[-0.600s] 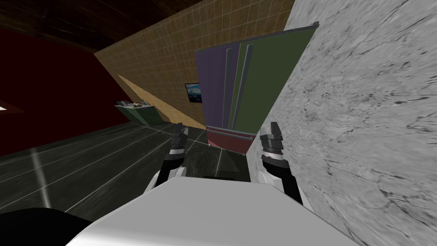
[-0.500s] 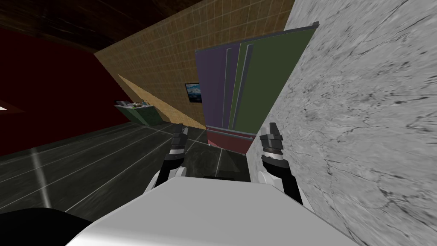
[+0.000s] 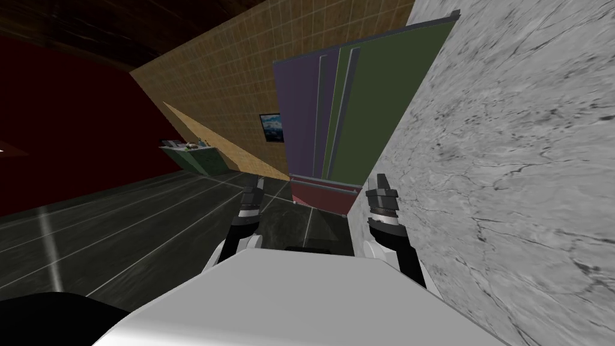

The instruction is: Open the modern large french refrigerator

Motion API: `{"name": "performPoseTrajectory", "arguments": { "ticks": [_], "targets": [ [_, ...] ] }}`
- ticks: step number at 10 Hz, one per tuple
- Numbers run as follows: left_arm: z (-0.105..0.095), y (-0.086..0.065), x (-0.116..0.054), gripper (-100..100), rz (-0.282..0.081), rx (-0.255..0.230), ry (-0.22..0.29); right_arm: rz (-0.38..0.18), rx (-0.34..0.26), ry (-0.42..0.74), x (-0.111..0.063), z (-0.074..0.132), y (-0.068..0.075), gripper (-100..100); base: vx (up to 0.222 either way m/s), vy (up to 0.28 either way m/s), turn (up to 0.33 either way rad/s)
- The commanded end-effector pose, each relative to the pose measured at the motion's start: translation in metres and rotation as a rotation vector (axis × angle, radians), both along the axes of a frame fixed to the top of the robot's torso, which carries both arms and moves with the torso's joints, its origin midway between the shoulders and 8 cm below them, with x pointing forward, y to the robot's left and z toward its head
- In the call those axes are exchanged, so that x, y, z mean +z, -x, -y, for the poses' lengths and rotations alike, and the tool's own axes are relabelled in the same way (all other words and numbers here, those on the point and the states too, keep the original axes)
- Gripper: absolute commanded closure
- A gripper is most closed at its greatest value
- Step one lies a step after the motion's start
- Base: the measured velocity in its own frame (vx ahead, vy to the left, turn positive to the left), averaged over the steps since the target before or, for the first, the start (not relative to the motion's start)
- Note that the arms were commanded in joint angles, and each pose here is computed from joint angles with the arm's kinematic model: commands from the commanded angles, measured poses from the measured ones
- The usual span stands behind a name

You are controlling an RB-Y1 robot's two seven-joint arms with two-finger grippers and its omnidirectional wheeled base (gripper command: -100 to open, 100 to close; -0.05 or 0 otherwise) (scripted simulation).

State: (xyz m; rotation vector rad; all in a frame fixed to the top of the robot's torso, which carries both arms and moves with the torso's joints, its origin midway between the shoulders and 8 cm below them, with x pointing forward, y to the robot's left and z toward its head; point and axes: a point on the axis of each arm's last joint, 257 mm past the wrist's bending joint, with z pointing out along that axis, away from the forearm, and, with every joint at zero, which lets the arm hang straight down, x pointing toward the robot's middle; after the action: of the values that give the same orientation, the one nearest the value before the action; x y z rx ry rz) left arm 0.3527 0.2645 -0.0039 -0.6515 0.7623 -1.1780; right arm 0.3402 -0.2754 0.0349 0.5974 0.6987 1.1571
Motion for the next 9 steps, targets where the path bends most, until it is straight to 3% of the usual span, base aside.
{"name": "performPoseTrajectory", "arguments": {
  "ticks": [1, 3, 4, 9],
  "targets": [
    [0.0, 0.0, 0.0, 0, 0.0, 0.0, 0.0, 0.0, 0.0, 0.0, 0.0, 0.0, 0.0, 0, 0.0, 0.0, 0.0],
    [0.0, 0.0, 0.0, 0, 0.0, 0.0, 0.0, 0.0, 0.0, 0.0, 0.0, 0.0, 0.0, 0, 0.0, 0.0, 0.0],
    [0.0, 0.0, 0.0, 0, 0.0, 0.0, 0.0, -0.047, -0.002, 0.082, -0.011, -0.007, -0.009, -100, 0.041, 0.016, 0.033],
    [0.0, 0.0, 0.0, 0, -0.001, 0.0, 0.0, -0.181, -0.055, 0.264, -0.051, -0.011, -0.032, -100, 0.1, 0.041, 0.027]
  ]
}}
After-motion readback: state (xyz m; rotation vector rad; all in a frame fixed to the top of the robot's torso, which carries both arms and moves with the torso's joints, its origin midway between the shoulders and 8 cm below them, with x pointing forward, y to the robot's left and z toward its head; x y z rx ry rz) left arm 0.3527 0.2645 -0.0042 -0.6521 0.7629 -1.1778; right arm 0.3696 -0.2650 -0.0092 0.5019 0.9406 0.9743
